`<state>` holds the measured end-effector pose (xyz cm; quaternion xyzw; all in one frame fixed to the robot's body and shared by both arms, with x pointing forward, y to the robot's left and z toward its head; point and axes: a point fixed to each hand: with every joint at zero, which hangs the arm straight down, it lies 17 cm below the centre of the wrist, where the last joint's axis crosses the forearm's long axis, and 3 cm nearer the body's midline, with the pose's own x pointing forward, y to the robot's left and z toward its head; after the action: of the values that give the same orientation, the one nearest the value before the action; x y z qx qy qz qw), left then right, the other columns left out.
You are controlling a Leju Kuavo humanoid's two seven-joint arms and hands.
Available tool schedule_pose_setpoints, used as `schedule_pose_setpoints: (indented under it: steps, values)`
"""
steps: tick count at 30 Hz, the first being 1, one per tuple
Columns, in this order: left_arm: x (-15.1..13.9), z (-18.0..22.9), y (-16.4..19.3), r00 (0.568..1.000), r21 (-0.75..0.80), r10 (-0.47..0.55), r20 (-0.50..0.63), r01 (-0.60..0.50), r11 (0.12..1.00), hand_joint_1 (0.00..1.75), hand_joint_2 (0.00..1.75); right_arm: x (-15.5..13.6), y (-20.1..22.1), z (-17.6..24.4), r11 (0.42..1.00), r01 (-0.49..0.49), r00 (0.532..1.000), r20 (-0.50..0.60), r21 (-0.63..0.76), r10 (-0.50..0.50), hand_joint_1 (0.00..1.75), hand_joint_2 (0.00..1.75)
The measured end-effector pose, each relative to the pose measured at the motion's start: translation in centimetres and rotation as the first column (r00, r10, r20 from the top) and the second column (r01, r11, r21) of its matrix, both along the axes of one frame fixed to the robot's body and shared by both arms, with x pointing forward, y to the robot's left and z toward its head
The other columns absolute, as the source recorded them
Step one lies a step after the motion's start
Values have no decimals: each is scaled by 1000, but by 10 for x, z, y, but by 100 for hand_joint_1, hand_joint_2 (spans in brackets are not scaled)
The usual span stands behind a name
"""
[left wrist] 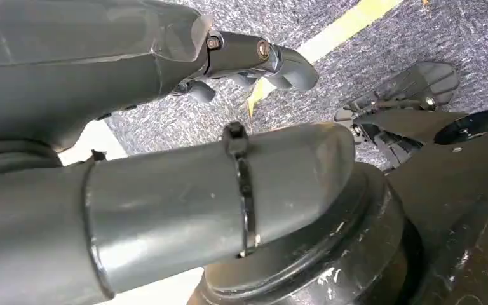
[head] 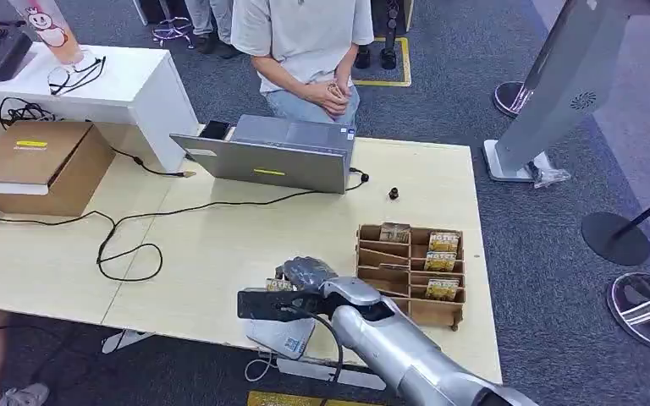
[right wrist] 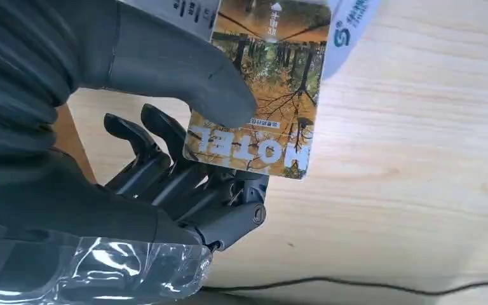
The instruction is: Pass the card to the sensor for recognition and then transmit it.
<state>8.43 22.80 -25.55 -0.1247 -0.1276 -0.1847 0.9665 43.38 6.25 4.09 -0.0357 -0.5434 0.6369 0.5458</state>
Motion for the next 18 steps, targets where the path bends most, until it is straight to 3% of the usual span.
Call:
schedule_pose_setpoints:
  steps: [18]
  values:
    - [1, -1, 6, 1000, 14, 15, 21, -15, 1000, 0, 0, 18, -8, 81, 940, 39, 992, 100, 339, -77, 175, 175]
